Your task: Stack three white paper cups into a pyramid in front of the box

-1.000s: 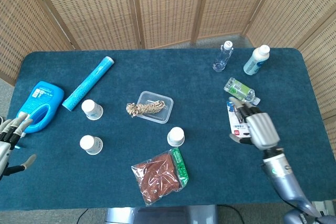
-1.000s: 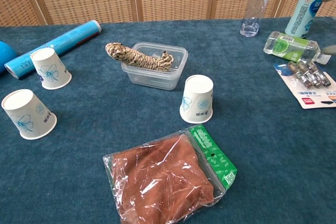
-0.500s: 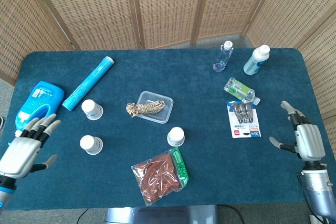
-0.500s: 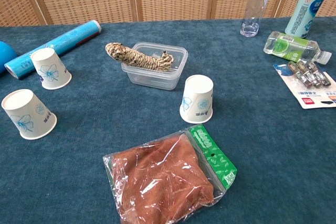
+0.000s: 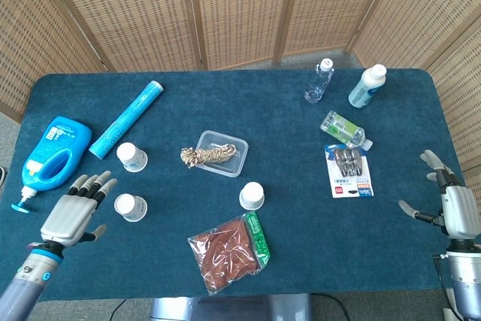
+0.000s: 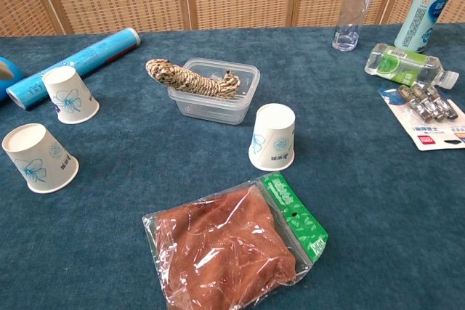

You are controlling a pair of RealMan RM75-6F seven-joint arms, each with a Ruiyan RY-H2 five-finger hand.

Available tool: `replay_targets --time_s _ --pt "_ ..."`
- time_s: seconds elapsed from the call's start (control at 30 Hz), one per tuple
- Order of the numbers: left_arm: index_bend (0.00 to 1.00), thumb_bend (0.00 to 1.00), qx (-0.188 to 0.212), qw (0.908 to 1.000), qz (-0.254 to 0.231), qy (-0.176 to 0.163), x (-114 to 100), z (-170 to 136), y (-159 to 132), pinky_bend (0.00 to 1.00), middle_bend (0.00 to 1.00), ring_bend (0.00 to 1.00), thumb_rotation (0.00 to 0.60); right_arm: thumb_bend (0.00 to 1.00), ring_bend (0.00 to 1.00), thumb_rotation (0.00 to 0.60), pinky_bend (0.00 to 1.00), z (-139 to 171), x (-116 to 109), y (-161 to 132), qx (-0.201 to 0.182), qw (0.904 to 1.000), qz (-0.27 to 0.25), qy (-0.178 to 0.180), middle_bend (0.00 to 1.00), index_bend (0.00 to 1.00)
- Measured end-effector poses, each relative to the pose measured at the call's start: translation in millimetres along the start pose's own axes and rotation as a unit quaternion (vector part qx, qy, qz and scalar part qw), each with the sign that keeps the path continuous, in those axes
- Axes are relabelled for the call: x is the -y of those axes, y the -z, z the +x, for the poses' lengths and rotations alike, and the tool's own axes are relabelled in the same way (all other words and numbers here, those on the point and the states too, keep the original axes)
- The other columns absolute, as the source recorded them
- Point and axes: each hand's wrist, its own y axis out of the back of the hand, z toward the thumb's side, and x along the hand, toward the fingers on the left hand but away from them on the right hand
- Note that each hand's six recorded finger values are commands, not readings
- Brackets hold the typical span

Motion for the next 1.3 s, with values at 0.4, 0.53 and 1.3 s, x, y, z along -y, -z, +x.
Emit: replay_targets --time_s 0.4,0.53,1.3 --pt "0.0 0.34 -0.02 0.9992 0.017 0.029 16.3 14.3 -7.0 0.0 0.0 0.0 0.6 0.0 0.2 0.6 0.35 -0.6 3.4 1.4 0.003 1.0 -0.001 -0.003 0.2 0.06" --pt "0.0 0.34 -0.031 0.9984 0.031 0.036 20.1 18.2 -6.1 0.0 0.0 0.0 0.6 0.0 0.2 0.6 0.35 -1.6 4.4 3.4 0.005 1.0 -0.005 -0.005 0.2 0.06" --pt "0.22 0.35 -0.05 0.9955 0.074 0.032 32.5 54.4 -36.1 0.48 0.22 0.26 0.6 0.0 0.21 0.6 0.35 -1.5 12.0 11.7 0.021 0.9993 -0.025 -0.017 0.21 0.06"
